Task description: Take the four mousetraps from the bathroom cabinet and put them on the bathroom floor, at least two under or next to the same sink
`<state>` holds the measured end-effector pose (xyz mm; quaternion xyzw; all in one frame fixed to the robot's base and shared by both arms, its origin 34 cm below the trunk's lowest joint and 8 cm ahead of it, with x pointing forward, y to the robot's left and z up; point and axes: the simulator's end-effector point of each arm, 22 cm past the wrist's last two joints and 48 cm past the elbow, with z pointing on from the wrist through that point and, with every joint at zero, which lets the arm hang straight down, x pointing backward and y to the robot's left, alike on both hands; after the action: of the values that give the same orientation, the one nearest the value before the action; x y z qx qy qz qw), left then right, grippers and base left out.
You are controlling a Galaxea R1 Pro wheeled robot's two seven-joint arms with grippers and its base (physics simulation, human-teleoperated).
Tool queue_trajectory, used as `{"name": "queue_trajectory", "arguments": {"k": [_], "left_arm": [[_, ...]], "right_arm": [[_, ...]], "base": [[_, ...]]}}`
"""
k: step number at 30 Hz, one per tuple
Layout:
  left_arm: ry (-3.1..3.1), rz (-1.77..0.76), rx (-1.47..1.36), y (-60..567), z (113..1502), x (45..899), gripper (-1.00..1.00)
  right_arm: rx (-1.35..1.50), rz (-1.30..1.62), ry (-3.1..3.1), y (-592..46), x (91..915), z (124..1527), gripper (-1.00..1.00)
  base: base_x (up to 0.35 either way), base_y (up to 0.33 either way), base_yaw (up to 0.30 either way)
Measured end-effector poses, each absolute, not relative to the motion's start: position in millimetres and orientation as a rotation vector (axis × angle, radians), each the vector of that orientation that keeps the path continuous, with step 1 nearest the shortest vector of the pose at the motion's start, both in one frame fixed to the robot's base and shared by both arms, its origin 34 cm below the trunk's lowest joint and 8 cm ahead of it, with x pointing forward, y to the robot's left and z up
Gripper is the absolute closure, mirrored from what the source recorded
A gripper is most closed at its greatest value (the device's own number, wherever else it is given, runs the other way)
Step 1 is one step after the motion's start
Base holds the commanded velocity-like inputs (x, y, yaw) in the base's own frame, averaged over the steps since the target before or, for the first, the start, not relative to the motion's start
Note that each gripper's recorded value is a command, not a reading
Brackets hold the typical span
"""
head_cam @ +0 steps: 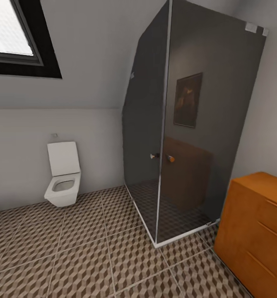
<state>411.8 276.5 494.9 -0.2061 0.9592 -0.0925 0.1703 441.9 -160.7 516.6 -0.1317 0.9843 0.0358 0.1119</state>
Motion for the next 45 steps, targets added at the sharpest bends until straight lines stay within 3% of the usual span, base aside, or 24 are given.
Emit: {"name": "queue_trajectory", "arguments": {"k": [45], "left_arm": [[2.725,-0.263,-0.585,276.5,494.9,411.8,1.0]], "right_arm": [[-0.387,0.104,2.888,-160.2,442.2,516.8,1.0]], "base": [[0.0,0.0,0.3]]}}
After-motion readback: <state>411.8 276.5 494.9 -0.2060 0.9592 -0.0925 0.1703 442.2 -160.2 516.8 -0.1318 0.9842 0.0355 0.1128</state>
